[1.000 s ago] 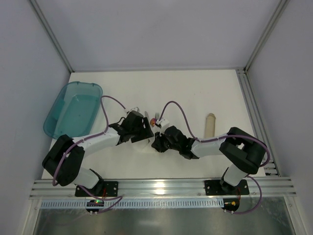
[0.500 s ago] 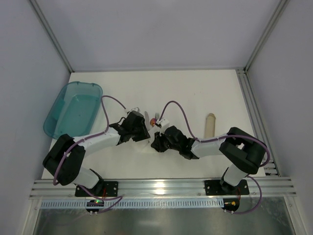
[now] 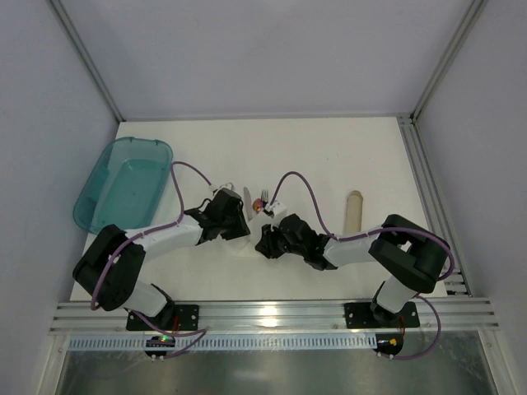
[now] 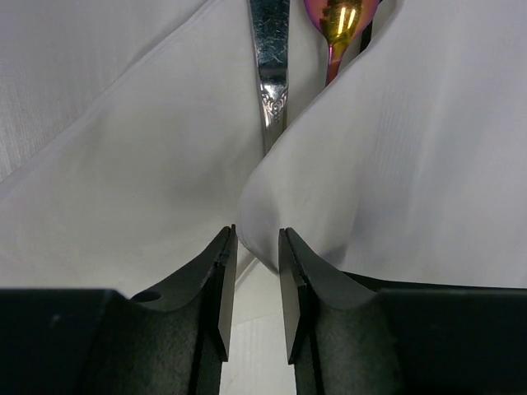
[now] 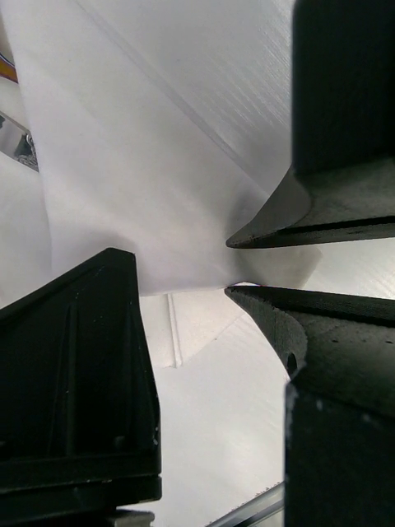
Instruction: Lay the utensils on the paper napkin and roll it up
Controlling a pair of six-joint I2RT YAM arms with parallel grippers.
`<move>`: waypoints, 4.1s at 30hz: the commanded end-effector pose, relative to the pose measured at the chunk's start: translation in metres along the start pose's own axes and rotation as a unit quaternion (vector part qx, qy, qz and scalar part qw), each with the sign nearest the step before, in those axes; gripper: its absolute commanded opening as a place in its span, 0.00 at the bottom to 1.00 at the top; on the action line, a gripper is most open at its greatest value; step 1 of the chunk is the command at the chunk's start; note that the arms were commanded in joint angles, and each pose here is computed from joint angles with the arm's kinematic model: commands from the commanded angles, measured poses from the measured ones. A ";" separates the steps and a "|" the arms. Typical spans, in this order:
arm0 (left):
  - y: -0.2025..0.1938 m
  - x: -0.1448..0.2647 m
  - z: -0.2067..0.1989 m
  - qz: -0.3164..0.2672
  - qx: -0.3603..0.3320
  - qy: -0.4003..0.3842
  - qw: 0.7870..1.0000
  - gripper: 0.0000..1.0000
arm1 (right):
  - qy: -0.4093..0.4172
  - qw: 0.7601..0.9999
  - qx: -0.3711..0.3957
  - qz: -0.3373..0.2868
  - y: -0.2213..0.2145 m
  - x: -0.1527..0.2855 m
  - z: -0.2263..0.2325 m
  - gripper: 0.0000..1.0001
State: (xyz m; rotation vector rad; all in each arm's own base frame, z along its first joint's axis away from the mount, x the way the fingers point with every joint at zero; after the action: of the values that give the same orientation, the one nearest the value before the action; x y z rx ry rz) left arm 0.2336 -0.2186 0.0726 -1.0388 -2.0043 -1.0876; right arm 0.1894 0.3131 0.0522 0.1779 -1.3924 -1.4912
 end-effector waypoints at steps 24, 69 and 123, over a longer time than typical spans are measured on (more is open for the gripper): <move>-0.003 -0.007 0.017 -0.008 -0.022 -0.003 1.000 0.00 | 0.020 0.999 -0.013 -0.036 0.033 0.009 0.015 0.21; -0.028 -0.018 0.041 0.013 -0.007 -0.002 1.000 0.00 | -0.101 0.994 -0.043 0.016 0.103 -0.038 -0.034 0.04; -0.041 -0.021 0.065 0.028 0.035 0.063 0.997 0.00 | -0.210 0.973 0.040 0.089 0.086 -0.059 -0.079 0.04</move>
State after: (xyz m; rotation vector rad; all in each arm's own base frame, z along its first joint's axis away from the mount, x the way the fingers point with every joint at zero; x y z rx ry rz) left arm 0.2284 -0.2138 0.0484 -1.0237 -2.1129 -0.9826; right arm 0.3134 0.3351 0.0519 -0.2147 -1.6940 -1.3625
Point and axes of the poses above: each gripper's point midway between its finger pads, its own x axis back along the fingers, its own z axis along the line the jaws close on, y = z × x, the point moved 4 cm from there along x, back along the fingers, and after that the axes turned 6 degrees about x, right-handed, at the moved point
